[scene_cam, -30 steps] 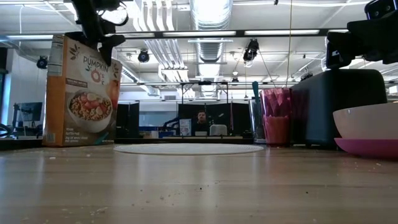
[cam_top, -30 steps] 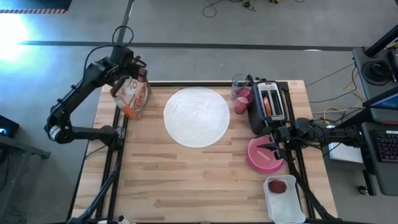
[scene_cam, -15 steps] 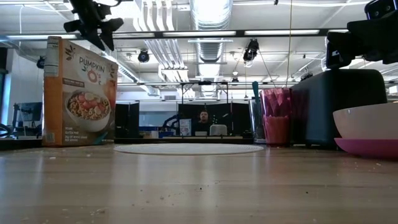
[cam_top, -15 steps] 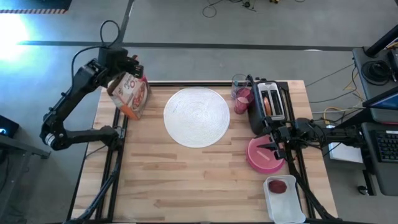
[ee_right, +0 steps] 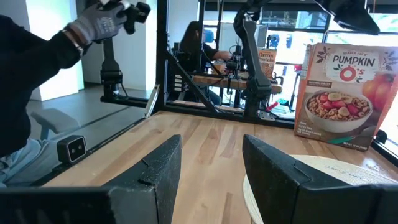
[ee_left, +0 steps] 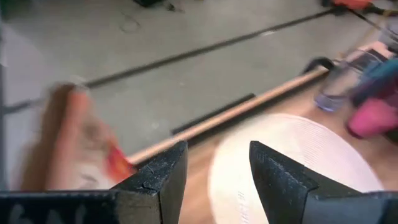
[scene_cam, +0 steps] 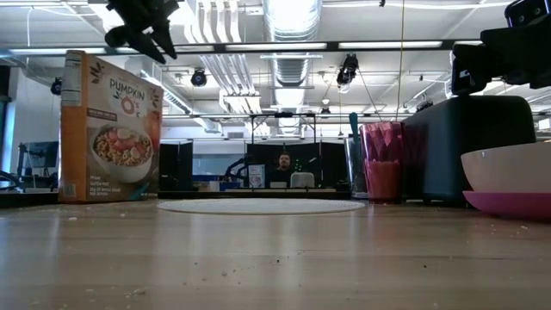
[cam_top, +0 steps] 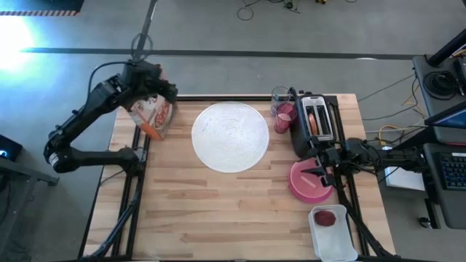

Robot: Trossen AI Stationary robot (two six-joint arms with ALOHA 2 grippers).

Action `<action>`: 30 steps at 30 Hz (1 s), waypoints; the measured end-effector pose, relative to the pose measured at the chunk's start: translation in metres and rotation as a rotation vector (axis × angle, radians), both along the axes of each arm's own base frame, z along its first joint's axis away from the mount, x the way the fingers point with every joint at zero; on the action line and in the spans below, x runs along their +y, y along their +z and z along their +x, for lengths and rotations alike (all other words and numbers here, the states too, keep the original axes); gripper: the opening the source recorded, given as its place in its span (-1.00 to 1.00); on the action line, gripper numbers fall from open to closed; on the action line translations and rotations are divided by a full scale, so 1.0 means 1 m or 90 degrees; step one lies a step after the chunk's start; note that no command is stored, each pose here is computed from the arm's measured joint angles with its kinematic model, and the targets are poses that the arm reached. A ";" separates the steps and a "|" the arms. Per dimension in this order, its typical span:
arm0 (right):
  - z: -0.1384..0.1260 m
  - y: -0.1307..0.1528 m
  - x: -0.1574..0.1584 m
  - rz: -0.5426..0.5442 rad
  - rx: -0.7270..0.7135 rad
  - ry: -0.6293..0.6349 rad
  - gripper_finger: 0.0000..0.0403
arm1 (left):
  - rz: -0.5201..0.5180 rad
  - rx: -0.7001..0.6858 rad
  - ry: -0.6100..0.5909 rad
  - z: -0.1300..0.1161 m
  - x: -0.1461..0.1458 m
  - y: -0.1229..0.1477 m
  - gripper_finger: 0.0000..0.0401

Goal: Arrange a breakfast setting
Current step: Adjust the white placemat

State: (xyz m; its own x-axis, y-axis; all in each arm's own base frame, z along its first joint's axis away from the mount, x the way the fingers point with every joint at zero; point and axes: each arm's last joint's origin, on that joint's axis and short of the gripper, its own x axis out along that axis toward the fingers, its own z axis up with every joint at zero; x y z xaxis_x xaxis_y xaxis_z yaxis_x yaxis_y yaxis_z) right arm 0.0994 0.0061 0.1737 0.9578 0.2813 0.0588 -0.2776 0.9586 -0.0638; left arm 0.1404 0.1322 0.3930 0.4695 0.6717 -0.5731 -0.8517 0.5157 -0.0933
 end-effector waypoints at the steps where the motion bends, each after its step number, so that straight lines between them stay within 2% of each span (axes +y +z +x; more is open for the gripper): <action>1: 0.000 0.000 0.000 0.000 0.000 0.000 -0.20 | -0.010 -0.004 -0.009 0.005 -0.002 -0.002 -0.22; 6: 0.000 0.000 0.000 0.000 0.000 0.000 -0.20 | -0.041 0.012 -0.039 0.036 -0.012 -0.014 -0.22; 12: 0.000 0.000 0.000 0.000 0.000 0.000 -0.20 | 0.019 0.179 0.044 0.079 -0.016 -0.050 -0.22; 14: 0.000 0.000 0.000 0.000 0.000 0.000 -0.20 | 0.019 0.203 0.054 0.090 -0.015 -0.060 -0.22; 22: 0.000 0.000 0.000 0.000 0.000 0.000 -0.20 | -0.047 0.216 0.074 0.113 -0.008 -0.088 -0.22; 30: 0.000 0.000 0.000 0.000 -0.001 0.000 -0.20 | -0.102 0.244 0.051 0.132 -0.007 -0.113 -0.22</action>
State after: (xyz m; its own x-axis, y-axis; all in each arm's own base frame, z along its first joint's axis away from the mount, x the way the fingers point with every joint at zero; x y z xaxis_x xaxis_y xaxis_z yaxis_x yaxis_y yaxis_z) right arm 0.0994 0.0061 0.1738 0.9578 0.2811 0.0595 -0.2773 0.9586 -0.0644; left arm 0.2724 0.1254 0.2795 0.1519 0.5854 -0.7964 -0.8768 0.4518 0.1649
